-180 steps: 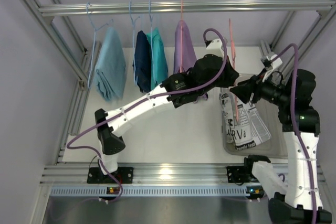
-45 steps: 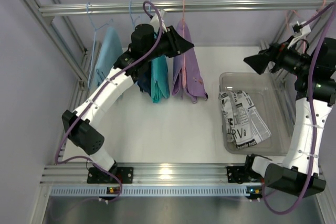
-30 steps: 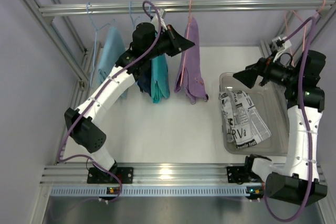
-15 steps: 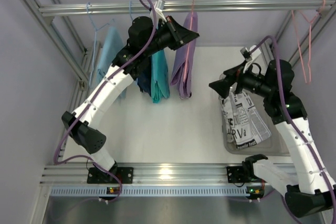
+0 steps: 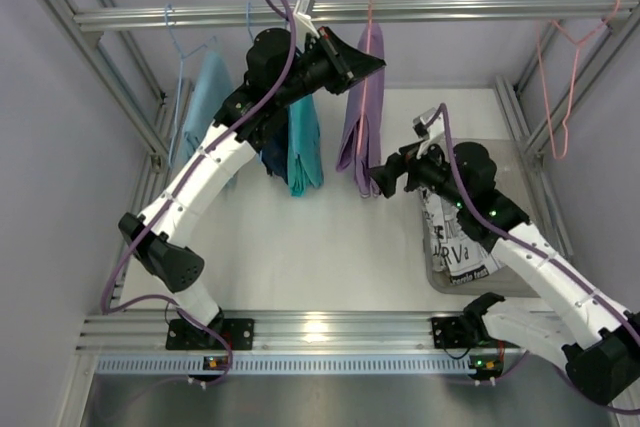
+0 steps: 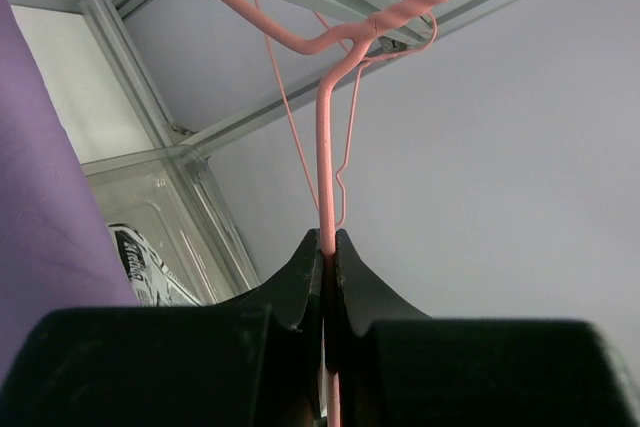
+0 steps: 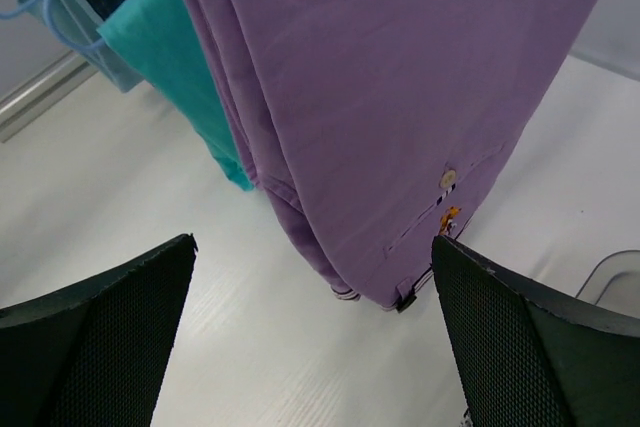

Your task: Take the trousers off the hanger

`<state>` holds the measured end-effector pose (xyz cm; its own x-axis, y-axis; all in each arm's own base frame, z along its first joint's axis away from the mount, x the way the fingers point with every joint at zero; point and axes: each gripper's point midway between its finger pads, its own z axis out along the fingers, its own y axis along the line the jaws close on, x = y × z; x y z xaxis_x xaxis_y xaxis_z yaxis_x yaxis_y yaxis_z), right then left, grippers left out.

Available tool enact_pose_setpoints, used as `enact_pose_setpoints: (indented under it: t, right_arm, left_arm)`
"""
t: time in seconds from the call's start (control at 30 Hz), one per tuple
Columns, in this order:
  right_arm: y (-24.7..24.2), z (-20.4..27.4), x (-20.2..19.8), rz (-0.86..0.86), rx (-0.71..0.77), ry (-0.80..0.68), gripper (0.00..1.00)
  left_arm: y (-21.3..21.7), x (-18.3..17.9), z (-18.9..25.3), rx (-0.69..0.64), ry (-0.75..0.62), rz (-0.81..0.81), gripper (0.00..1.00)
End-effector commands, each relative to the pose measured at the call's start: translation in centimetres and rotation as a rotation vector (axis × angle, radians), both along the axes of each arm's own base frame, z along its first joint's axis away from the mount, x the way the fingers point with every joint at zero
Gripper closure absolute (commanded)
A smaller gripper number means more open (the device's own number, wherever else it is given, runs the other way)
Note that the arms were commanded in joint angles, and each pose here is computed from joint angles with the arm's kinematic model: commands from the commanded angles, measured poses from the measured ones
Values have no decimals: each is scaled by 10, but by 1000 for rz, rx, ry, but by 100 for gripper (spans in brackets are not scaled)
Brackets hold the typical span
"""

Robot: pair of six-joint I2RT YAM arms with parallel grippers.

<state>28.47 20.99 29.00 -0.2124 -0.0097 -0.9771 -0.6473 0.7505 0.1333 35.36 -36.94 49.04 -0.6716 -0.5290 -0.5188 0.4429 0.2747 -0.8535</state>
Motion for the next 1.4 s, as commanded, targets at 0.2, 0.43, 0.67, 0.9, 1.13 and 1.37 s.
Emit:
enact_pose_setpoints:
  t: [0.2, 0.43, 0.67, 0.9, 1.13, 1.37]
  right_arm:
    - [28, 6, 20, -14, -1, -261, 0]
    - [28, -21, 37, -62, -51, -282, 0]
    - [31, -13, 57, -130, -16, -312, 1]
    - [53, -15, 50, -40, 10, -287, 1]
    - [68, -22, 39, -36, -8, -271, 0]
    - [51, -24, 71, -249, -6, -237, 1]
  left_arm:
    - [19, -29, 109, -219, -241, 1, 100]
    - [19, -32, 113, -244, -231, -18, 100]
    - [18, -33, 116, -265, -213, -30, 100]
    - [18, -33, 120, -272, -223, -30, 100]
    - [17, -32, 121, -277, -221, -35, 100]
    - [16, -33, 122, -283, -213, -44, 100]
